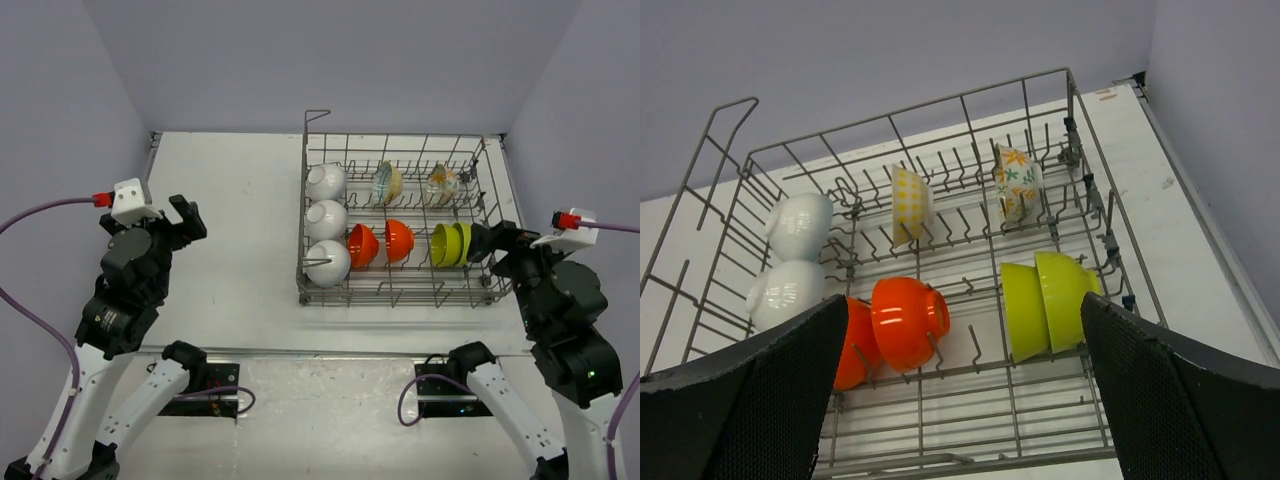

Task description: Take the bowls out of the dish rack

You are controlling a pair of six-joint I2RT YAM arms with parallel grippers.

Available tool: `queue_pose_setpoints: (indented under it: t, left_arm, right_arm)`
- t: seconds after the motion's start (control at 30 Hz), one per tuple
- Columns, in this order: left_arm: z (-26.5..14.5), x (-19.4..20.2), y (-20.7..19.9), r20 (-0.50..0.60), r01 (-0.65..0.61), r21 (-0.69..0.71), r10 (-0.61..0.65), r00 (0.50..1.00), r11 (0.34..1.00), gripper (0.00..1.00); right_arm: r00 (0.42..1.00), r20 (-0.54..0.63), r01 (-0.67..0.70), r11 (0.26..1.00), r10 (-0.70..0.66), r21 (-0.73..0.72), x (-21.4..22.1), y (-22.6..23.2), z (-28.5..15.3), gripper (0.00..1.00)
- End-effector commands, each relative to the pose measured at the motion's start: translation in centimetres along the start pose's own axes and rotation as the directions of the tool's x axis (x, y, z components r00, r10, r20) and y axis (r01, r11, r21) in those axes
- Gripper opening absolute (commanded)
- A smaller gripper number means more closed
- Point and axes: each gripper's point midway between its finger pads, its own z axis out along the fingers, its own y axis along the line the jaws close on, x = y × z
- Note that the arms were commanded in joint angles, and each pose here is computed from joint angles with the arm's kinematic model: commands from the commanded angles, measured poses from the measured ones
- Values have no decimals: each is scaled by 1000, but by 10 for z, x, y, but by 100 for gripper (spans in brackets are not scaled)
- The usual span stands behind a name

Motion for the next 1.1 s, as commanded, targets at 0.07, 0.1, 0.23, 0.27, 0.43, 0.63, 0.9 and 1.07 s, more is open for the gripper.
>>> queue_pose_setpoints:
  t: [0.07,0.1,0.23,0.27,0.43,0.63,0.9,1.07]
  left_arm:
    - [-2,-21,-10,28,52,29,-53,998,998,100]
    - [-3,-22,-11,29,54,39,-55,998,998,100]
    - [-6,-30,-24,26,56,104,-59,998,993,100]
    - [-6,-30,-26,24,57,116,-60,998,992,100]
    - [-11,-46,-74,-13,104,329,-106,994,938,100]
    - [-1,-51,-161,-179,147,605,-46,983,783,100]
    - [10,-30,-297,-317,214,724,42,947,656,100]
    - [13,2,-370,-454,350,739,41,890,576,100]
  right_arm:
    - [1000,8,-19,1000,19,-24,-1,7,5,99]
    - [1000,6,-22,999,22,-29,0,8,5,99]
    - [999,19,-33,997,34,-69,-1,14,3,99]
    - [999,14,-37,995,39,-95,-1,19,3,99]
    - [999,8,-49,970,52,-239,2,43,-3,99]
    - [997,-50,-72,955,60,-286,15,55,0,99]
    - [990,-99,-125,963,104,-238,20,52,4,99]
    - [989,-9,-148,971,149,-186,3,33,-13,99]
